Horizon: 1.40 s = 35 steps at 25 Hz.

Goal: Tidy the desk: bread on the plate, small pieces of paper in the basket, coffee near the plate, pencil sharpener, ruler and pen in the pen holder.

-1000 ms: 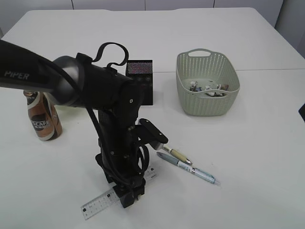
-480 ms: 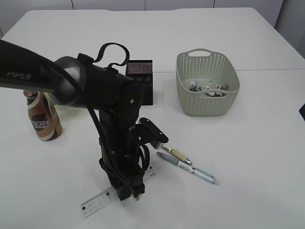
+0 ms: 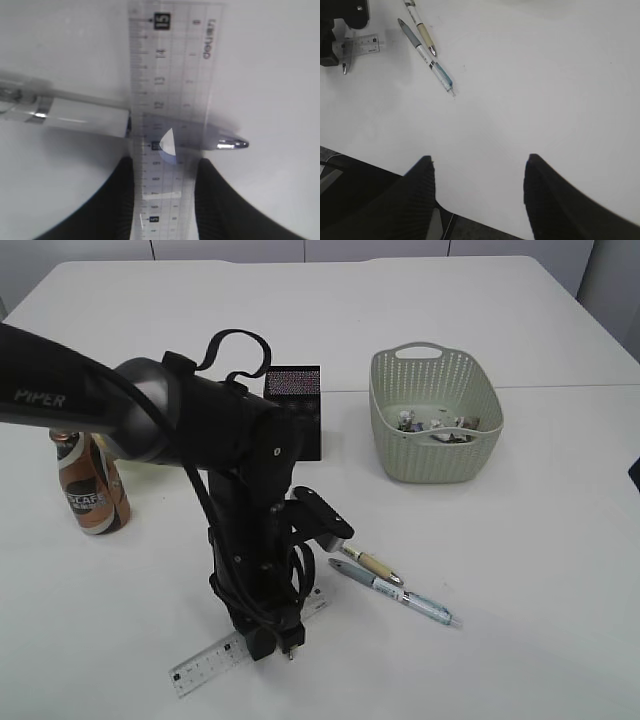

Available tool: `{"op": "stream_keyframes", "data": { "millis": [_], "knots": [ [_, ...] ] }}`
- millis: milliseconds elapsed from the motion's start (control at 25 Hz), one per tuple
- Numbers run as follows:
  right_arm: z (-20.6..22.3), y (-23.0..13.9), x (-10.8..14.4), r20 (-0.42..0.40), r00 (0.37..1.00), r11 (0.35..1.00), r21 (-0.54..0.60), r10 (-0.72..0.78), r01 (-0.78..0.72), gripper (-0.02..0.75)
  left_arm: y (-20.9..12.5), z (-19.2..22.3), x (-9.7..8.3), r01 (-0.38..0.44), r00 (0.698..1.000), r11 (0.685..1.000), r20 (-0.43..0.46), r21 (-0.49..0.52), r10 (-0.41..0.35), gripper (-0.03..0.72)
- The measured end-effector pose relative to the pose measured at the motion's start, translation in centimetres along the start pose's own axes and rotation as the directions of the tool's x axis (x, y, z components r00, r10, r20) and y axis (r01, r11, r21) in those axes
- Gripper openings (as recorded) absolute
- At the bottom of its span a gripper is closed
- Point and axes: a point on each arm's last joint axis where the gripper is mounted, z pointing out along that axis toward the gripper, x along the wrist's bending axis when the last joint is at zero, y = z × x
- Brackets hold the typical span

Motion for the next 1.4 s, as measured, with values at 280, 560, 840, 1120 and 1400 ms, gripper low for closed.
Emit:
{"op": "stream_keyframes", "data": {
  "millis": [280, 560, 840, 1120, 1400],
  "knots": [
    [0.0, 0.0, 0.0, 0.000, 1.000, 1.000, 0.000, 0.000, 0.000, 0.417, 0.2, -0.1, -0.2, 0.017, 1.000, 1.000, 0.020, -0.008, -0.017, 0.239],
    [0.0, 0.0, 0.0, 0.001, 1.000, 1.000, 0.000, 0.000, 0.000, 0.417, -0.1, -0.1, -0.3, 0.047, 0.998, 0.999, 0.030, 0.020, -0.047, 0.239],
    [0.0, 0.0, 0.0, 0.001, 1.000, 1.000, 0.000, 0.000, 0.000, 0.417, -0.1, -0.2, -0.3, 0.071, 0.997, 0.997, 0.030, 0.023, -0.072, 0.239],
    [0.0, 0.0, 0.0, 0.001, 1.000, 1.000, 0.001, 0.000, 0.000, 0.417, -0.3, -2.2, -0.1, 0.103, 0.995, 0.994, -0.009, -0.026, -0.104, 0.239],
    [0.0, 0.0, 0.1, -0.013, 1.000, 1.000, 0.003, 0.006, -0.006, 0.417, -0.8, -4.9, -0.2, 0.153, 0.988, 0.985, -0.019, -0.078, -0.155, 0.239]
  ]
}}
